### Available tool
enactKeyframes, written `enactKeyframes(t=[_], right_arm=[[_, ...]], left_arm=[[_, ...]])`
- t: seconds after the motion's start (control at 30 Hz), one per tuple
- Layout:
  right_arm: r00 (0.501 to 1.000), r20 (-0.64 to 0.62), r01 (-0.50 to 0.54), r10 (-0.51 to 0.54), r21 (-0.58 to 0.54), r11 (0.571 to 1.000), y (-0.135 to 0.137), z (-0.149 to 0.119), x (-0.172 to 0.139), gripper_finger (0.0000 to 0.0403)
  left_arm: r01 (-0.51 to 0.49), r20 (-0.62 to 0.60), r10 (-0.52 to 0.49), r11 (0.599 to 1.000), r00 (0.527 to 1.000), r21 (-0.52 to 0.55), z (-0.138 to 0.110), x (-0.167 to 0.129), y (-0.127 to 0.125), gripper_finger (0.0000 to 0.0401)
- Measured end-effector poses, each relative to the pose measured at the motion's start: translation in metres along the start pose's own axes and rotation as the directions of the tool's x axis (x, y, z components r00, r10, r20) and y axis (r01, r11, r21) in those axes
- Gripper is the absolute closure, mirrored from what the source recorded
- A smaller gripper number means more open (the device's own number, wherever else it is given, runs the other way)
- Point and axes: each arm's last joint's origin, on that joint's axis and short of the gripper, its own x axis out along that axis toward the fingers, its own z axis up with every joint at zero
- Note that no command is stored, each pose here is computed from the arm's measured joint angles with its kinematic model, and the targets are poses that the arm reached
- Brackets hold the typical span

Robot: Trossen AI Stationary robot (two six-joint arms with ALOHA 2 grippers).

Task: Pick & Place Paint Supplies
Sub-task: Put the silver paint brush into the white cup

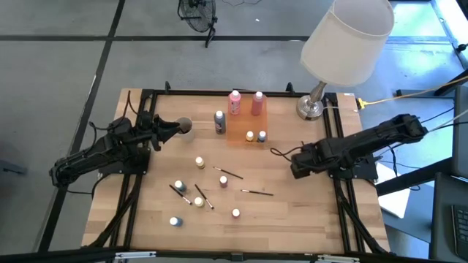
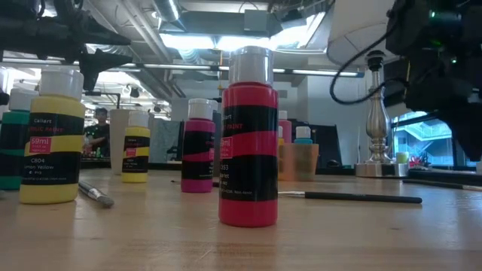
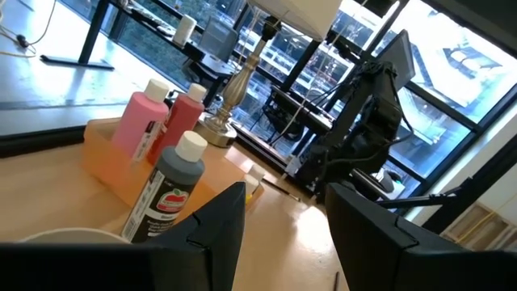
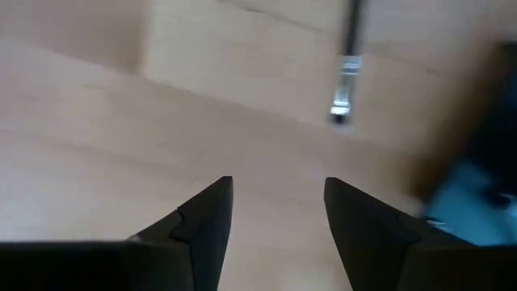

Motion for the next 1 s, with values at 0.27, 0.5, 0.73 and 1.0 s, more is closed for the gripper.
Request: enactKeyframes(t=[0.27,0.5,0.73,1.0], right_arm=[[0.999,-0.017,0.038,-0.039,-0.048,0.998,-0.005,0.015,0.004,0.0204],[0.997,-0.06,0.052,-0.054,-0.034,0.998,-0.01,0.023,0.019,0.0204],[0.996,-0.048,0.069,-0.072,-0.07,0.995,-0.008,0.025,0.023,0.0204],[0.999,-0.054,-0.002,-0.003,-0.095,0.995,-0.003,0.029,0.023,0.0204]], left_arm=[[0.004,-0.004,-0.004,0.999,1.0,-0.035,0.0,0.0,0.0,0.0232],[0.041,-0.03,-0.043,0.998,0.999,-0.054,-0.001,0.0,-0.001,0.0232],[0.042,-0.032,-0.044,0.997,0.999,-0.065,-0.001,0.0,-0.001,0.0232],[0.042,-0.031,-0.044,0.997,0.999,-0.064,-0.001,0.0,-0.001,0.0232]])
